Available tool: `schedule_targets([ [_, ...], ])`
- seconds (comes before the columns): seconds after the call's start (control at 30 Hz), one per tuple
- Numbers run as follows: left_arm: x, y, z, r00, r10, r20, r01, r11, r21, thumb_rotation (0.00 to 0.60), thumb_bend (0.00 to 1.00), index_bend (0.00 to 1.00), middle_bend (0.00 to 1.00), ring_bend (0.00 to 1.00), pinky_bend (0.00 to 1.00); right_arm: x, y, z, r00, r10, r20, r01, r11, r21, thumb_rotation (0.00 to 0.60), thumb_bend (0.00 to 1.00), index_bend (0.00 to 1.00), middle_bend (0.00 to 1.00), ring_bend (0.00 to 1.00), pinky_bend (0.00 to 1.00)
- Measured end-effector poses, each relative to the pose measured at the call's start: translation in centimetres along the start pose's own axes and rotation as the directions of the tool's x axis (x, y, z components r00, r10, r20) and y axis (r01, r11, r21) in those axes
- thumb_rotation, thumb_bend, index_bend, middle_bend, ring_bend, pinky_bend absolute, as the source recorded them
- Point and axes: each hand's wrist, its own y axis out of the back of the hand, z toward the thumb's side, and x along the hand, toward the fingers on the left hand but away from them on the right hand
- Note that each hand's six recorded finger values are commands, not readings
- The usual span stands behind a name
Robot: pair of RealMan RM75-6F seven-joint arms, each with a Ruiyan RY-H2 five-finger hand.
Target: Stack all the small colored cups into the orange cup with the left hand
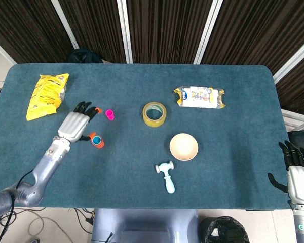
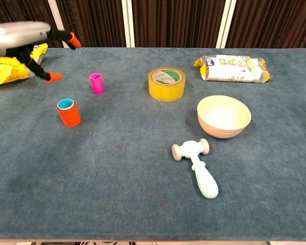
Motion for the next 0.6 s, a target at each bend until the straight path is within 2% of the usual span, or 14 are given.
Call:
schedule_targets([
  [0.13,2.2,1.0,-0.2,1.000,0.009,-0.025,-0.009,1.000,-0.019,0.600,0.27,0.20,0.17,0.00,0.00,0.0,-0.1,0.0,1.000,0.002,0.003,-0.002,1.000,0.001,0.600,0.32,0.09,0.08,0.13,0.08],
  [0.3,4.3,0.9,-0.3,0.999,-0.020,-0.050,0.018,0.999,-0.031,0.600,0.27,0.21,0.18,0.00,0.00,0.0,-0.1,-0.1,1.000,0.002,0.004,-0.002,1.000,0.001,0.600,0.32,0.09,0.08,0.13,0.08],
  [0.6,6.4,-1.5,0.2,0.994,-0.067,-0.086,0.063,0.997,-0.048,0.600,0.27,0.23,0.19,0.00,0.00,-0.1,0.0,-0.4,1.000,0.000,0.016,0.000,1.000,-0.001,0.600,0.32,0.09,0.08,0.13,0.08],
])
